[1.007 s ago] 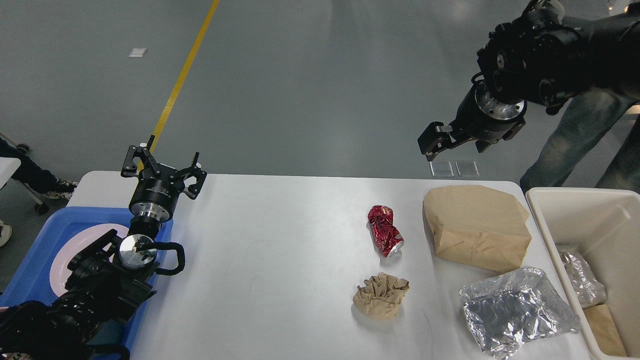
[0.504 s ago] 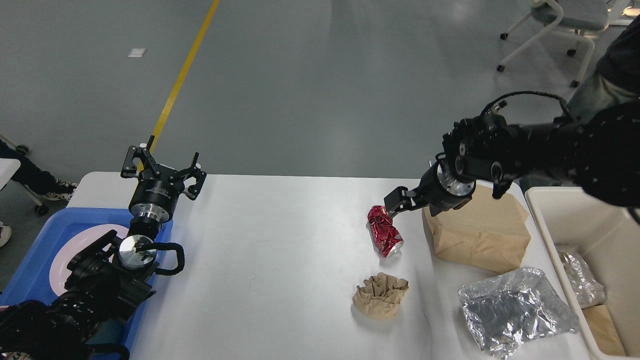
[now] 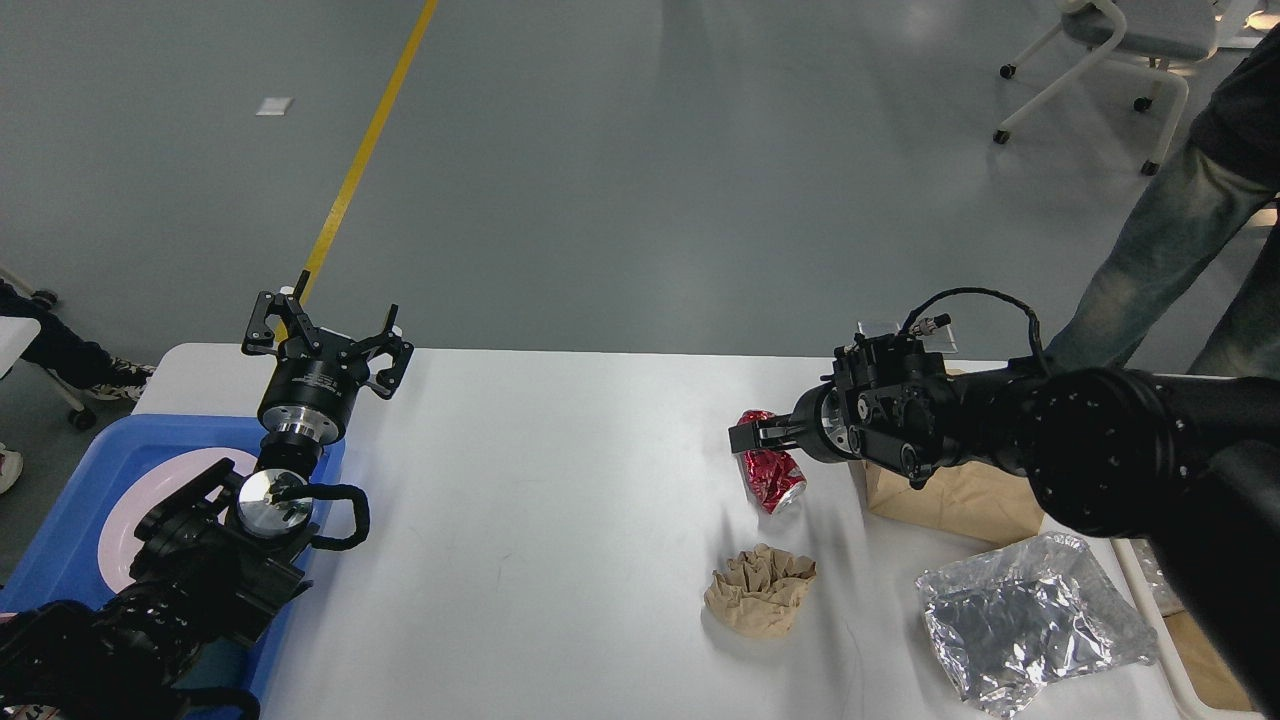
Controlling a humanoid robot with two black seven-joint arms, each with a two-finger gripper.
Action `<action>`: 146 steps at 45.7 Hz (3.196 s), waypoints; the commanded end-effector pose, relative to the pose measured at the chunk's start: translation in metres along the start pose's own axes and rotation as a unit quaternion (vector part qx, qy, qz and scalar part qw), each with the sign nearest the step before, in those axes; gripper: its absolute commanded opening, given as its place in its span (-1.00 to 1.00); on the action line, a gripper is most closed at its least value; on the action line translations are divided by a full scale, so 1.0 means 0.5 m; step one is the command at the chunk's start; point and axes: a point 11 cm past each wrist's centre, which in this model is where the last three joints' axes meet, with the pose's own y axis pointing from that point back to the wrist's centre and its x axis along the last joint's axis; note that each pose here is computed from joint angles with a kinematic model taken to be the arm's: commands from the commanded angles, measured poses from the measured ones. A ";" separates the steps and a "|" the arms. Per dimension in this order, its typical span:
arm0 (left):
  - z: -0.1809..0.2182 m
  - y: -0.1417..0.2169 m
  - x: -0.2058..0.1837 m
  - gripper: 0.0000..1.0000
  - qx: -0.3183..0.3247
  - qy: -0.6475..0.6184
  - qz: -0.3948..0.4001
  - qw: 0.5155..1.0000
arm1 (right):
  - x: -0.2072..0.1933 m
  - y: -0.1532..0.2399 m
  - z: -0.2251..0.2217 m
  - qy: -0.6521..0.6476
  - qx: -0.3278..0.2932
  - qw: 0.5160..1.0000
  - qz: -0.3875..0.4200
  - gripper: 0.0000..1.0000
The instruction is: Tidy desktop
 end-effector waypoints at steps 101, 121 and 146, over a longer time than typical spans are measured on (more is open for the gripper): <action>0.000 0.000 0.000 0.93 0.000 0.000 0.000 1.000 | 0.214 0.480 0.219 -0.208 0.043 0.977 0.016 -1.00; 0.000 0.000 0.000 0.93 0.000 0.000 0.000 1.000 | 0.152 0.439 0.261 -0.240 0.035 0.970 -0.016 -1.00; 0.000 0.000 0.000 0.93 0.000 0.000 0.000 1.000 | 0.102 0.407 0.301 -0.236 -0.002 0.971 -0.041 -1.00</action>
